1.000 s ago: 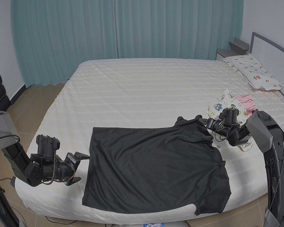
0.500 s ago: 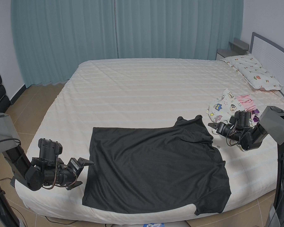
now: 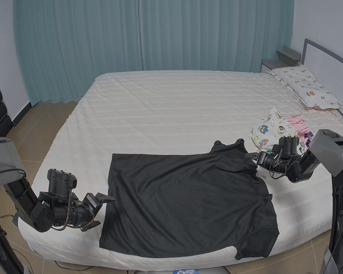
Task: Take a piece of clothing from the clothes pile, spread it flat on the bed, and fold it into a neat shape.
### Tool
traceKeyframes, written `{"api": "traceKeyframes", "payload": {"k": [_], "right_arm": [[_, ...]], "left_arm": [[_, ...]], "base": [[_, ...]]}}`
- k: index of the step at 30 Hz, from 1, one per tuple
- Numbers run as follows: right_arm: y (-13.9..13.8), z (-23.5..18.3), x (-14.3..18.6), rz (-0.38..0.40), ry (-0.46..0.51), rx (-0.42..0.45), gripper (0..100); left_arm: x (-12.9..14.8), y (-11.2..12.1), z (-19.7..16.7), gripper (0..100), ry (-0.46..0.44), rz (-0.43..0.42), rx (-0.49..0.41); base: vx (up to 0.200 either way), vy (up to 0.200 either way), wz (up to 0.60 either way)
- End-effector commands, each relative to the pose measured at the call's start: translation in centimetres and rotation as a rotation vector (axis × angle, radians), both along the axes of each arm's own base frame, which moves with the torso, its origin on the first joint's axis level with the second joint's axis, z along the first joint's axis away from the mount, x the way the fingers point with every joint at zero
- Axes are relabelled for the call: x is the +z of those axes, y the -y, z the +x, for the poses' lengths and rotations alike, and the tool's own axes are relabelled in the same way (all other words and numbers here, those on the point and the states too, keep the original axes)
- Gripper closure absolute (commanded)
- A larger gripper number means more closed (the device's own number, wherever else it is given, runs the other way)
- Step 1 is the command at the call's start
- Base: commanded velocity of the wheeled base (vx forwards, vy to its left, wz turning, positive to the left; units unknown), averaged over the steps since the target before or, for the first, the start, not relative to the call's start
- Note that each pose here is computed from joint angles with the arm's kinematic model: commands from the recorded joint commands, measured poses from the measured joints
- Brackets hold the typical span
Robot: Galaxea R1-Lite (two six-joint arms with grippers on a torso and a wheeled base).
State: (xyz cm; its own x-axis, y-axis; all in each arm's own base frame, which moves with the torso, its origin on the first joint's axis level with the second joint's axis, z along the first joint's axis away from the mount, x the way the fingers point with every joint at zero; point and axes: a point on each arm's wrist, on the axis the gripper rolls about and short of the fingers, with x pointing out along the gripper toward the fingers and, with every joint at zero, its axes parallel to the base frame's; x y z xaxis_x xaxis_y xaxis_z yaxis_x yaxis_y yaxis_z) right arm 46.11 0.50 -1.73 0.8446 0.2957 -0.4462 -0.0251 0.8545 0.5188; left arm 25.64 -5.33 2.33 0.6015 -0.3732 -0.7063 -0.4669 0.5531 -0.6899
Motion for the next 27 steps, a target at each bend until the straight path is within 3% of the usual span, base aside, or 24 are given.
{"api": "traceKeyframes", "payload": {"k": [1, 6, 12, 13, 21, 27], "right_arm": [[-0.2, 1.6, -1.8, -0.004, 0.005, -0.004, 0], [0.4, 3.6, -1.9, -0.005, 0.008, -0.016, 0], [0.3, 4.9, -4.2, -0.004, -0.025, -0.017, 0], [0.2, 4.9, -4.4, -0.004, -0.031, -0.014, 100], [-0.7, 6.1, -5.0, 0.005, -0.004, -0.030, 100], [-0.1, 7.3, -2.5, 0.075, 0.087, -0.088, 100]], "left_arm": [[-0.1, 0.0, 0.0, 0, -0.003, -0.001, 0.002], [-0.1, 0.0, -0.1, 0, -0.005, -0.001, 0.000], [0.0, 0.0, -0.1, 0, -0.004, -0.002, 0.001], [0.0, 0.0, -0.1, 0, -0.004, -0.002, 0.003], [-0.1, 0.0, -0.1, 0, -0.005, -0.002, 0.002], [-0.1, 0.0, -0.1, 0, -0.007, -0.002, 0.003]], "base": [[0.000, 0.000, 0.00], [0.000, 0.000, 0.00], [0.000, 0.000, 0.00], [0.000, 0.000, 0.00], [0.000, 0.000, 0.00], [0.000, 0.000, 0.00]]}}
